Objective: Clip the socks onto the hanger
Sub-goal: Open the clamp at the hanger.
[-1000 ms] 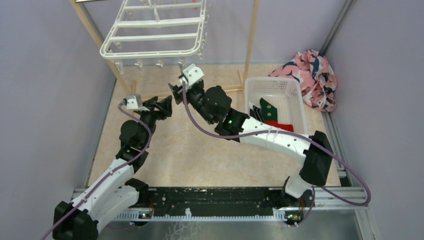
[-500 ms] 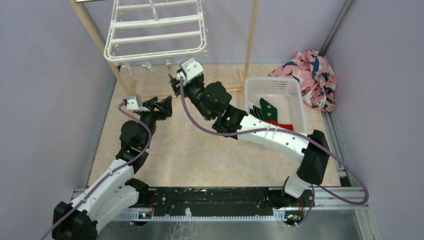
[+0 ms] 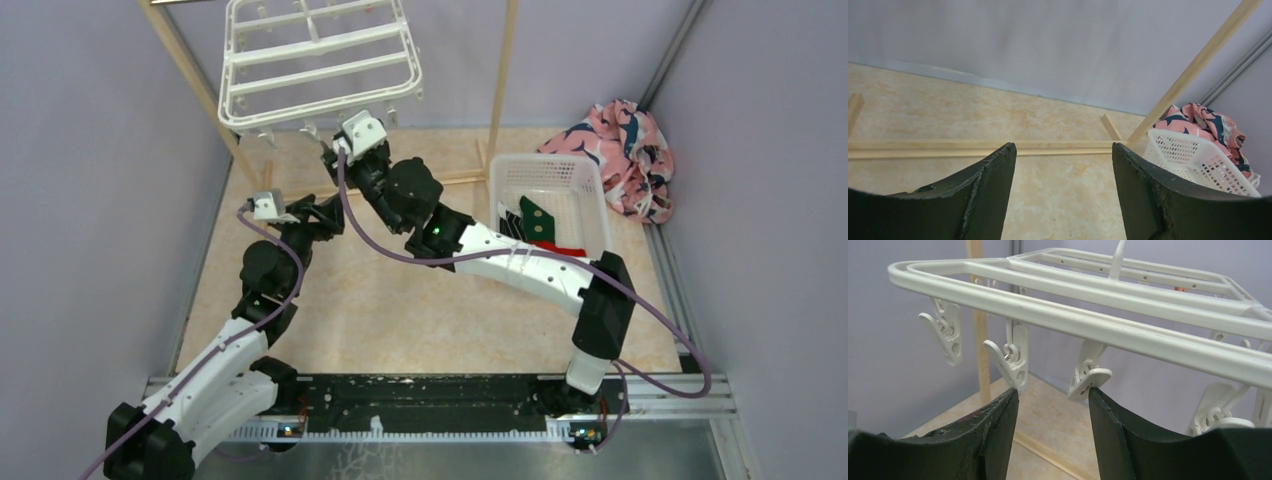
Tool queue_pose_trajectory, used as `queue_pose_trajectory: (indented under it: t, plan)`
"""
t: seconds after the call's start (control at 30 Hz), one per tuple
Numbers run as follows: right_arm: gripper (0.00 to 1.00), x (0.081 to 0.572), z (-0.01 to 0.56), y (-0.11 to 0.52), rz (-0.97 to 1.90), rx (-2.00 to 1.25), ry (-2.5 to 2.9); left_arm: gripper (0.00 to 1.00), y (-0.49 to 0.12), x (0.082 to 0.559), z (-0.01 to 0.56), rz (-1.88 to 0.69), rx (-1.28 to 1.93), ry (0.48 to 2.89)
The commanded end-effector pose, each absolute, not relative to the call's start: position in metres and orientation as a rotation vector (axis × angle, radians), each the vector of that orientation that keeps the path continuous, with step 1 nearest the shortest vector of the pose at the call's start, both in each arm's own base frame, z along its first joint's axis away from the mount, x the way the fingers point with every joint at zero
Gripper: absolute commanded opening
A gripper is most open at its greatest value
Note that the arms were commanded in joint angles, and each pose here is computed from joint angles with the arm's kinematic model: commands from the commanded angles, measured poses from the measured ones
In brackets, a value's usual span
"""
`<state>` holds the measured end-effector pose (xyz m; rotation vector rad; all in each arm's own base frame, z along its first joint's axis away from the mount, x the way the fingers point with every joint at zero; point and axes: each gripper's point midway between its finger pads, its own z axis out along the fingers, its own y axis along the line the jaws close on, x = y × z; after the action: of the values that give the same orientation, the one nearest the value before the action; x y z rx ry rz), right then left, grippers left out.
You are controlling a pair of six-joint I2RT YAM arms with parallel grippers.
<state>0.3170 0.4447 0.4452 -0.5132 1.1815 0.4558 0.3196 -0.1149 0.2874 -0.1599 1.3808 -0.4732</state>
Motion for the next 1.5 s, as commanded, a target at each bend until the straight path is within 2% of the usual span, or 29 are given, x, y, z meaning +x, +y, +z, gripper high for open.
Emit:
queue_pose_trajectory:
  t: [0.0,0.3,0.6,0.83,1.2,1.47]
  plan:
    - [0.53,0.323,0.473,0.434,0.415,-0.415,1.138,0.76,-0.114,0.316,0.297,-0.47,-0.157,1.353]
    - [0.49,0.337,0.473,0.417,0.378,-0.369,1.144,0.76,-0.115,0.316,0.298,-0.47,-0.153,1.354]
    - [0.27,0.349,0.468,0.402,0.368,-0.344,1.161,0.77,-0.119,0.318,0.296,-0.484,-0.146,1.36]
    - [0.0,0.353,0.473,0.396,0.394,-0.357,1.153,0.77,-0.117,0.318,0.296,-0.473,-0.149,1.358]
    - [0.0,0.321,0.461,0.383,0.5,-0.443,1.165,0.77,-0.125,0.316,0.302,-0.501,-0.108,1.347]
    - [0.0,0.302,0.464,0.371,0.536,-0.52,1.148,0.76,-0.179,0.289,0.364,-0.729,0.203,1.183]
